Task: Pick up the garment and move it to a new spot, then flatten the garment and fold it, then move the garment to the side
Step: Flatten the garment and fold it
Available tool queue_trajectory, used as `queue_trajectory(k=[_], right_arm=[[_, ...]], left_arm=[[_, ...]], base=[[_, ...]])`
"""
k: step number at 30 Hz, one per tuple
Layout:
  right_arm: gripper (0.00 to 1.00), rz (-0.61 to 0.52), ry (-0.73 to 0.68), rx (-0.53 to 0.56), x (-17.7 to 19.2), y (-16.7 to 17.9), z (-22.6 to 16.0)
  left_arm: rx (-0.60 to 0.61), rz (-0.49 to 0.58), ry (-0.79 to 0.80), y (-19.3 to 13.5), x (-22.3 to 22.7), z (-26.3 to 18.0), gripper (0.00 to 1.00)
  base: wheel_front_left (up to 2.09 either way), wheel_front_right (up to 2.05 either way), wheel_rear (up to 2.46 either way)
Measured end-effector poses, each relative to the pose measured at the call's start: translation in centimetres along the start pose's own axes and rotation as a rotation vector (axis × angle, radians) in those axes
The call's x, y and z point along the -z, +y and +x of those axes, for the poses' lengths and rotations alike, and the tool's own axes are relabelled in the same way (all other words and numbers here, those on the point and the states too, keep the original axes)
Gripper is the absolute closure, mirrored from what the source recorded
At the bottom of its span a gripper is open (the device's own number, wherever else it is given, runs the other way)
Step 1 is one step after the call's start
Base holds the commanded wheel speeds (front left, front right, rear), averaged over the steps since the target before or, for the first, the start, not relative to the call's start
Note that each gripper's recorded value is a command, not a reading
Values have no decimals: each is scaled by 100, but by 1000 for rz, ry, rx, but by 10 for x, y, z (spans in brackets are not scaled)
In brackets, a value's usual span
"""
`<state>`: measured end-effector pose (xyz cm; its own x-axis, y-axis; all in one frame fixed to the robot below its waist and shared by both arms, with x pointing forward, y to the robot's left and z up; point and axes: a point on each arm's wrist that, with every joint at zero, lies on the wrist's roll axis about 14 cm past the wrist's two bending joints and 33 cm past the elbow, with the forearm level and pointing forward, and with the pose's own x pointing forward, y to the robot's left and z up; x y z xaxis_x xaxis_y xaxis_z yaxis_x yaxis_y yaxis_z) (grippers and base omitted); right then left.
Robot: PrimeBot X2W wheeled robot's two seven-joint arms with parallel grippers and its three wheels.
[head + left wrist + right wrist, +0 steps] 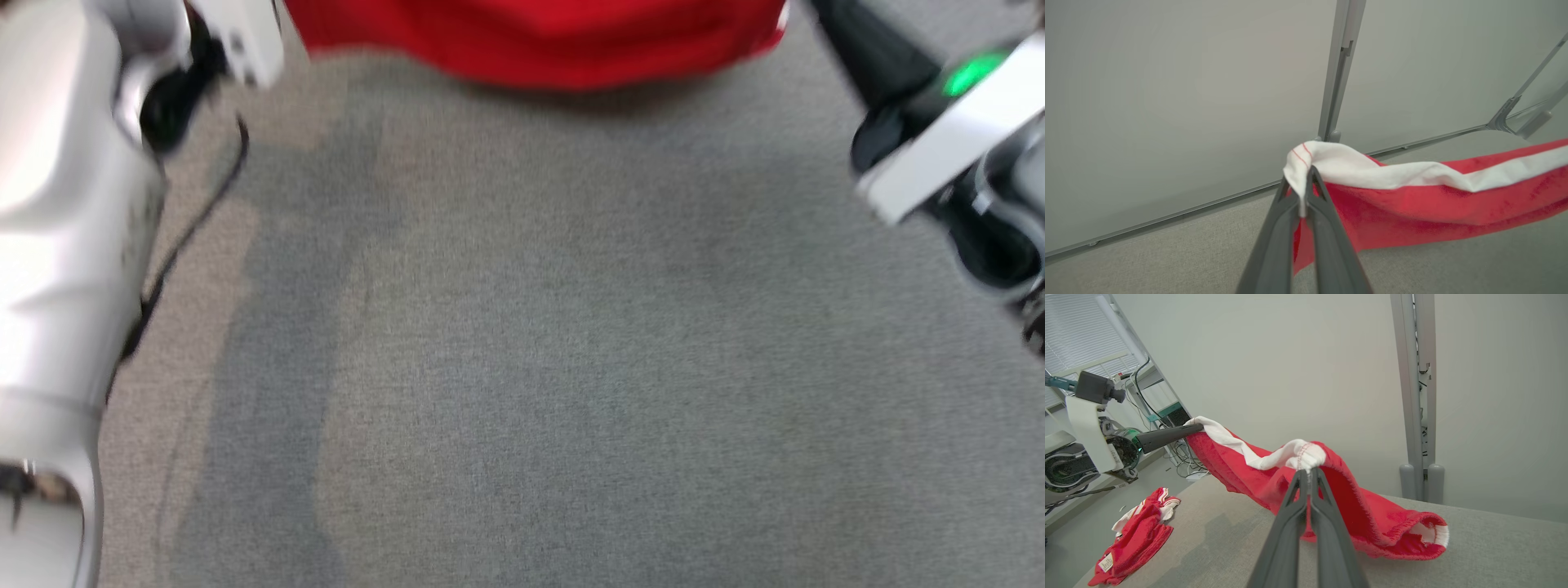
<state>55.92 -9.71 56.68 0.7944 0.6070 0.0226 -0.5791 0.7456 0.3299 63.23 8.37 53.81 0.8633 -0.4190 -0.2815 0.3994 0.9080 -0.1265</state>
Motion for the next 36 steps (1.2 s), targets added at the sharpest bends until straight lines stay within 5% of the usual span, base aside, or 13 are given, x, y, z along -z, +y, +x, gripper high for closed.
queue_trajectory(k=[23, 36], right_arm=[[100, 162, 511, 0, 116, 87, -184], [100, 231, 542, -8, 129, 97, -196]], left_arm=[[262, -165, 756, -76, 163, -254, 100], [320, -151, 802, -98, 161, -255, 100]], base=[[0, 0, 0], [0, 0, 0]])
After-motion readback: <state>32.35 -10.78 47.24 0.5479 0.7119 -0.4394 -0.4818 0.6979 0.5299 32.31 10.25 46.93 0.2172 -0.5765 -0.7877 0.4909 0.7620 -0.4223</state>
